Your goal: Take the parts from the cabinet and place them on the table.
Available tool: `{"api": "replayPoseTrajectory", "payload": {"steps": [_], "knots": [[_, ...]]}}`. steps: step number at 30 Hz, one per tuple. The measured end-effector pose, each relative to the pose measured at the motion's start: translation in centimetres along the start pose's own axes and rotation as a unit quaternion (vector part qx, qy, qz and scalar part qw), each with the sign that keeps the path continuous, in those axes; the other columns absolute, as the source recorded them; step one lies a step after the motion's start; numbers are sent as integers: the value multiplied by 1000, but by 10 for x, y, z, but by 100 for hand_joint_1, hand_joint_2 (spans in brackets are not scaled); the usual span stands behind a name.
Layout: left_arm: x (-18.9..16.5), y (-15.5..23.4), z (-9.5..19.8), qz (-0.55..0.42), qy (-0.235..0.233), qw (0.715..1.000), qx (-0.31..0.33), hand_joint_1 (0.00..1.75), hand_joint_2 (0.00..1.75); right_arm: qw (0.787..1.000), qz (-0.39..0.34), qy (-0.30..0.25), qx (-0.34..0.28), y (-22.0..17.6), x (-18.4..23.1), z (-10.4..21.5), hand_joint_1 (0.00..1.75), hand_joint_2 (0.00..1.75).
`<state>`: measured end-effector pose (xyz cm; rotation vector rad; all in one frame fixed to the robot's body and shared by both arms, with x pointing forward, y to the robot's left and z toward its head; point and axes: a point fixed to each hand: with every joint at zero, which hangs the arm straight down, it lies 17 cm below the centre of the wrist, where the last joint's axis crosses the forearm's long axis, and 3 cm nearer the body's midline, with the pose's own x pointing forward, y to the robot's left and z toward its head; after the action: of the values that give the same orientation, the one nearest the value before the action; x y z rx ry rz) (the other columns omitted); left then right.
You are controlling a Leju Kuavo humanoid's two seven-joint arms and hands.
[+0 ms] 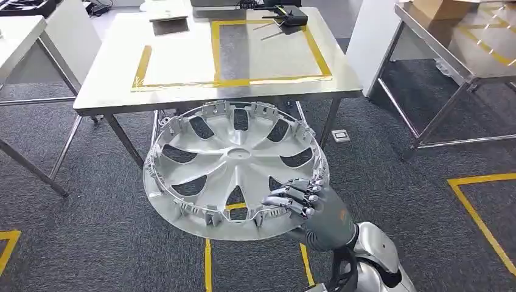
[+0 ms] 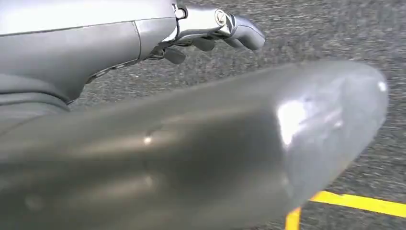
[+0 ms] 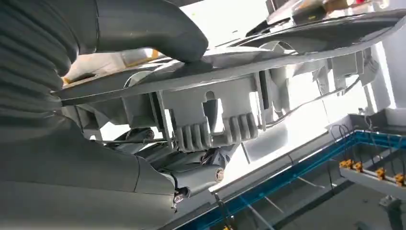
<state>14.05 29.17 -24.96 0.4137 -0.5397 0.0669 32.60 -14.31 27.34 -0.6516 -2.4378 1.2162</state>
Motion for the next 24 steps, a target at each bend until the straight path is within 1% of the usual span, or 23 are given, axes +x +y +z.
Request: {"api": "replayPoseTrajectory", "payload": {"steps": [8,15,24], "knots": [[4,4,-3,-1,-4,1000,4,0,0,1000,-5,-1,-5,-1,0,-3,175,175],[-9,9,-1,-10,4,1000,5,0,0,1000,-8,-4,-6,-1,0,-3,175,175],[-5,9,-2,-9,1,1000,6,0,0,1000,-9,-3,-7,-1,0,-3,175,175]]}}
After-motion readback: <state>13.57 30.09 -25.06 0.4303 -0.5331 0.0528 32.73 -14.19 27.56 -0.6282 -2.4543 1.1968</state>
